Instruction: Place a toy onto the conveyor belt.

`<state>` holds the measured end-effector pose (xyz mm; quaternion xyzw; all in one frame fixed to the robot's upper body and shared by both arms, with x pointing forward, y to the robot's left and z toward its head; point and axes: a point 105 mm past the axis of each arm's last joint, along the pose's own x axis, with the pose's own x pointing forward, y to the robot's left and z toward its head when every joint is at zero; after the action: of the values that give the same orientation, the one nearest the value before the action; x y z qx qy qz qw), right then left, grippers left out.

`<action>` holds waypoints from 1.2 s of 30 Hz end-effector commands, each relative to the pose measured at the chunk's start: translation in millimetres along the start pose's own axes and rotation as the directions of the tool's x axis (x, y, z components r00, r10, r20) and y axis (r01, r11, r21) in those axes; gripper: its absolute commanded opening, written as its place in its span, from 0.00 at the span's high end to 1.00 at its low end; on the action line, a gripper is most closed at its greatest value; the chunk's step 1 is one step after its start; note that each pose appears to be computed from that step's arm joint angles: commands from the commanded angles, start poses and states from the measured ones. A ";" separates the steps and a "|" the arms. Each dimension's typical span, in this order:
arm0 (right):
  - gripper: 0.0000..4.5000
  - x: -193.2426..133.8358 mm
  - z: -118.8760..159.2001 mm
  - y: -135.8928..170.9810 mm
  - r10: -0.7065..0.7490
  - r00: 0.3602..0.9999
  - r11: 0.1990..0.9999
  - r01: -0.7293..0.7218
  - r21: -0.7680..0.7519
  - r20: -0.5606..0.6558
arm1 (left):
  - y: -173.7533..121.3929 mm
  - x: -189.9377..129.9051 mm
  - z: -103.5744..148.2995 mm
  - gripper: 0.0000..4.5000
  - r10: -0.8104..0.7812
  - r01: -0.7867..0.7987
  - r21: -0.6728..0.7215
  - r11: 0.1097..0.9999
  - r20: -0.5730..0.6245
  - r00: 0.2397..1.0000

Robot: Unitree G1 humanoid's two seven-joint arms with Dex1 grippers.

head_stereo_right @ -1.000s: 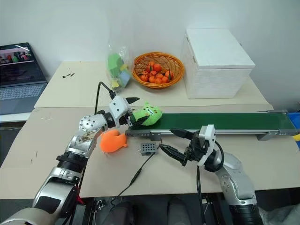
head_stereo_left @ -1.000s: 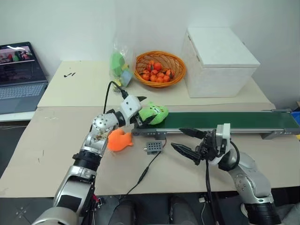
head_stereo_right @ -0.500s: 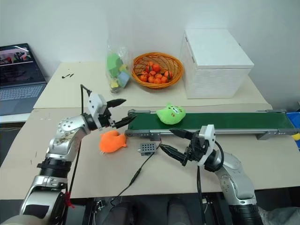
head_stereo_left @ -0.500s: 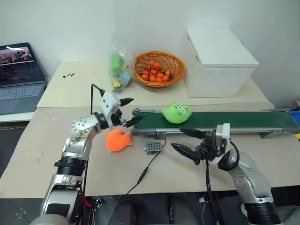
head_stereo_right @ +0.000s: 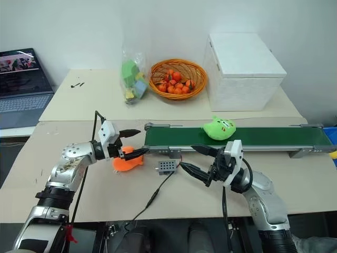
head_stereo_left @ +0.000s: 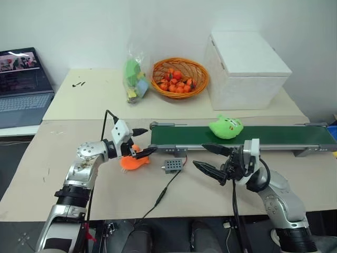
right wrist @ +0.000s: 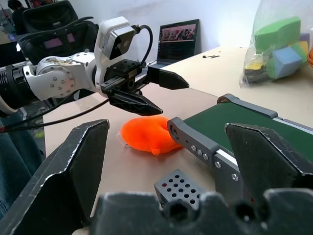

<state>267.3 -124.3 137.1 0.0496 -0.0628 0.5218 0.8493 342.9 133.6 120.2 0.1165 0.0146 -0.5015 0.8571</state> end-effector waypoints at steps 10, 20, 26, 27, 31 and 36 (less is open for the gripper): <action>0.00 -2.2 13.2 -3.5 0.004 1.000 0.999 -0.003 -0.035 0.030 | -17.4 7.7 19.7 0.01 -0.117 0.119 -0.035 0.992 0.066 0.991; 0.00 -3.6 13.5 -3.3 -0.001 1.000 0.999 0.002 -0.039 0.028 | -18.6 10.3 26.3 0.01 -0.142 0.144 -0.018 0.989 0.065 0.988; 0.00 -5.0 13.6 -2.9 -0.004 1.000 0.999 0.005 -0.040 0.026 | -20.4 16.1 35.4 0.01 -0.163 0.161 0.038 0.986 0.065 0.984; 0.00 -5.0 13.6 -3.1 -0.005 1.000 0.999 0.006 -0.040 0.026 | -20.9 16.7 36.7 0.01 -0.166 0.163 0.043 0.986 0.066 0.984; 0.00 -5.3 13.8 -3.8 -0.009 1.000 0.999 0.010 -0.044 0.027 | -22.7 18.1 37.2 0.01 -0.178 0.174 0.067 0.982 0.053 0.983; 0.00 -5.0 13.9 -3.9 -0.010 1.000 0.999 0.011 -0.045 0.027 | -23.2 20.4 42.9 0.01 -0.187 0.182 0.088 0.979 0.064 0.980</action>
<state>269.7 -129.0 137.6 0.0449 -0.0611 0.5169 0.8527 331.1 102.1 136.3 0.1077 0.0121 -0.5736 0.8119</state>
